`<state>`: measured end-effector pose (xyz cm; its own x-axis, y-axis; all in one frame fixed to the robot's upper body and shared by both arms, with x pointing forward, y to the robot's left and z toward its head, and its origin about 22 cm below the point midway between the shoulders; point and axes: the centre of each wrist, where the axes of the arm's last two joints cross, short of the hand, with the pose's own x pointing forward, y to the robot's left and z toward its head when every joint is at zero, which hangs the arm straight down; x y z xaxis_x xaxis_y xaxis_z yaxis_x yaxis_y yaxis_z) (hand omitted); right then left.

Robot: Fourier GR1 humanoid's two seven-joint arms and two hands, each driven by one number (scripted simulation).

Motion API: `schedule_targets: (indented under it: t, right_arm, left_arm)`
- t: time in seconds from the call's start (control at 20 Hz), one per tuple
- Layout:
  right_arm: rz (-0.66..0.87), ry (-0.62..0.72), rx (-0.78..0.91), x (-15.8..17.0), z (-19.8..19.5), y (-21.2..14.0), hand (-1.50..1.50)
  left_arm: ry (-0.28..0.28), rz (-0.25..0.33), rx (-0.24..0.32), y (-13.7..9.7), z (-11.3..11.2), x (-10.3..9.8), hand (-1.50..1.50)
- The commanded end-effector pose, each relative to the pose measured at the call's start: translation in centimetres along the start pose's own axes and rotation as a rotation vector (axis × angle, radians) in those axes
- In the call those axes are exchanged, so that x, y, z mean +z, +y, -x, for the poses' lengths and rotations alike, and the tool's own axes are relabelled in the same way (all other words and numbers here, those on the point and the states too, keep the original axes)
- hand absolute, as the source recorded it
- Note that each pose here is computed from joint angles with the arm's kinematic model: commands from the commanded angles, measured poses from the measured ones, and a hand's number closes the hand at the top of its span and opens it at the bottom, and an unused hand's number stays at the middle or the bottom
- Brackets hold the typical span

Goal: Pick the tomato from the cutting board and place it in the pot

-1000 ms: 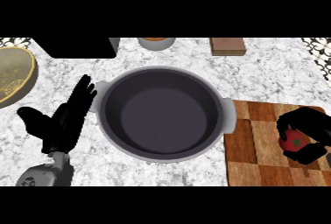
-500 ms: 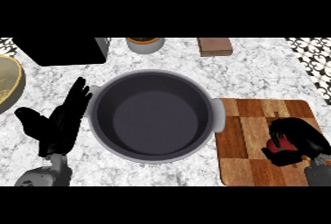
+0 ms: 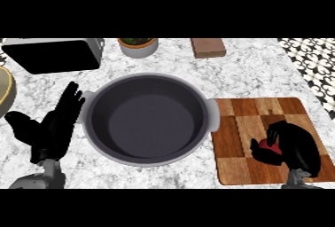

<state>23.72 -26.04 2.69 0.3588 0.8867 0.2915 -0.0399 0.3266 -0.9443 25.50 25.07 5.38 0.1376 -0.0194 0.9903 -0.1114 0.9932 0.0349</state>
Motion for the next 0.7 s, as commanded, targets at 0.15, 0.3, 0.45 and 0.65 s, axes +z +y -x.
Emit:
schedule_targets:
  t: [0.15, 0.3, 0.45, 0.65]
  right_arm:
    - [0.285, -0.005, -0.101, 6.0, -7.1, -4.9, 1.5]
    - [0.4, -0.072, -0.103, 9.2, -10.3, -7.4, 1.5]
    - [0.477, -0.116, -0.153, 12.5, -12.7, -9.6, 1.5]
    - [0.529, -0.123, -0.154, 15.4, -16.3, -10.4, 1.5]
  left_arm:
    - [-0.002, 0.012, -0.003, -0.2, -0.2, 0.0, 0.0]
    - [-0.001, 0.046, -0.006, -0.5, -0.1, 0.2, 0.0]
    - [-0.015, 0.076, -0.008, -1.3, -0.7, -0.2, 0.0]
    - [-0.027, 0.124, -0.022, -1.2, -1.4, -0.3, 0.0]
